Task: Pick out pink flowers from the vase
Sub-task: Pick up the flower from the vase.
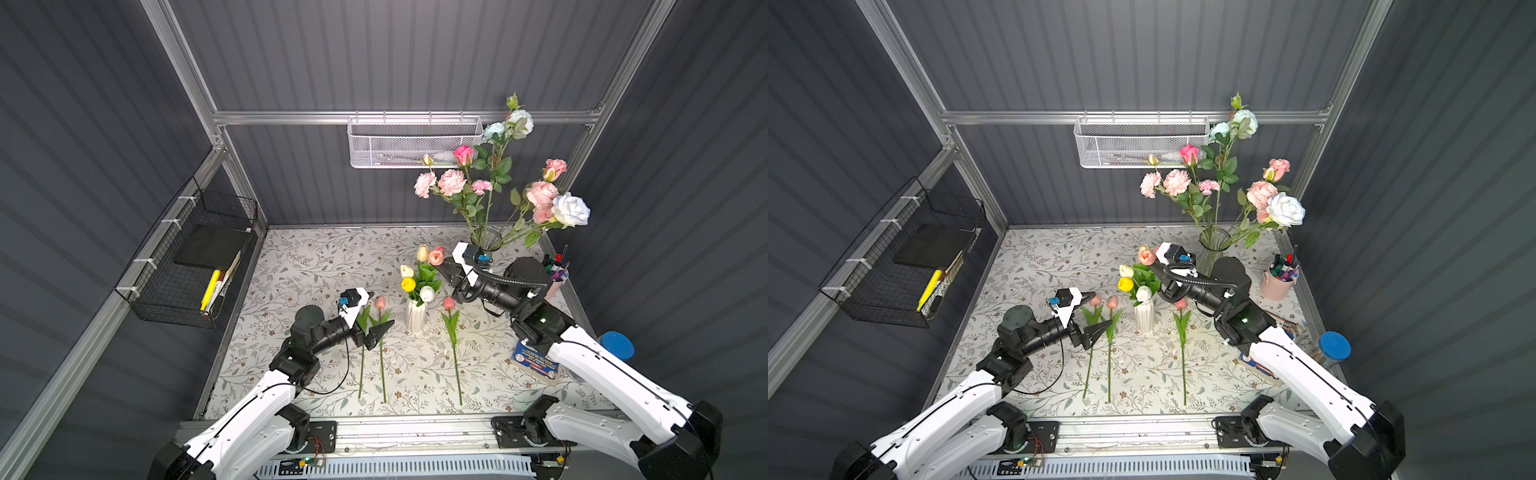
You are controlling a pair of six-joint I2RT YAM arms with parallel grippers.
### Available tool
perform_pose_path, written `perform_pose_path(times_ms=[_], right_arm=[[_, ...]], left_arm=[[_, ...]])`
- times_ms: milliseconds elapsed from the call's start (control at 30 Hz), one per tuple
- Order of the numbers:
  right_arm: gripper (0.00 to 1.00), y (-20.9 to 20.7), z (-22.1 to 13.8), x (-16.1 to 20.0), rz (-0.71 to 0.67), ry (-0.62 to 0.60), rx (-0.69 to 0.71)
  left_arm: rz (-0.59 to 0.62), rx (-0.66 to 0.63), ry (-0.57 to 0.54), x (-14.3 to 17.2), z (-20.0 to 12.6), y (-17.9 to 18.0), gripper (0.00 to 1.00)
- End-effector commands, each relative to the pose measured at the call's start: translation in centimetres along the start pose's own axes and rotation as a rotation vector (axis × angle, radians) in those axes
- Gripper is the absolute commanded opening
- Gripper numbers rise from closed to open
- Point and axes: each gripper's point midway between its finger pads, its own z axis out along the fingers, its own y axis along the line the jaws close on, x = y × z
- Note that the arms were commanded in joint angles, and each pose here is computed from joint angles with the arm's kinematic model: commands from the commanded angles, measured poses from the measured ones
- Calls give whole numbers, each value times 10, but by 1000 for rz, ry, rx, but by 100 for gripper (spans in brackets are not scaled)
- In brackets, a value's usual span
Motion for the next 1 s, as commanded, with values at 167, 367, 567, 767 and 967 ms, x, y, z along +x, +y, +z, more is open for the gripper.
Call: perform_pose_path(times_ms=[167,367,567,767,967], right_arm=[[0,-11,-10,-95,-86,-162,0],[0,-16,-34,-179,-135,-260,4],[0,-15,-71,-231,-125,-309,28],[0,-24,-107,-229,-87,-246,158],[0,-69,-134,-153,116,166,468]], left_arm=[[9,-17,-24,-18,-2,2,99],[14,-23,-24,-21,-3,2,99],[21,-38,-17,-21,-4,4,99],[28,-61,2,-20,-3,9,99],[25,-127,7,-21,-5,20,99]])
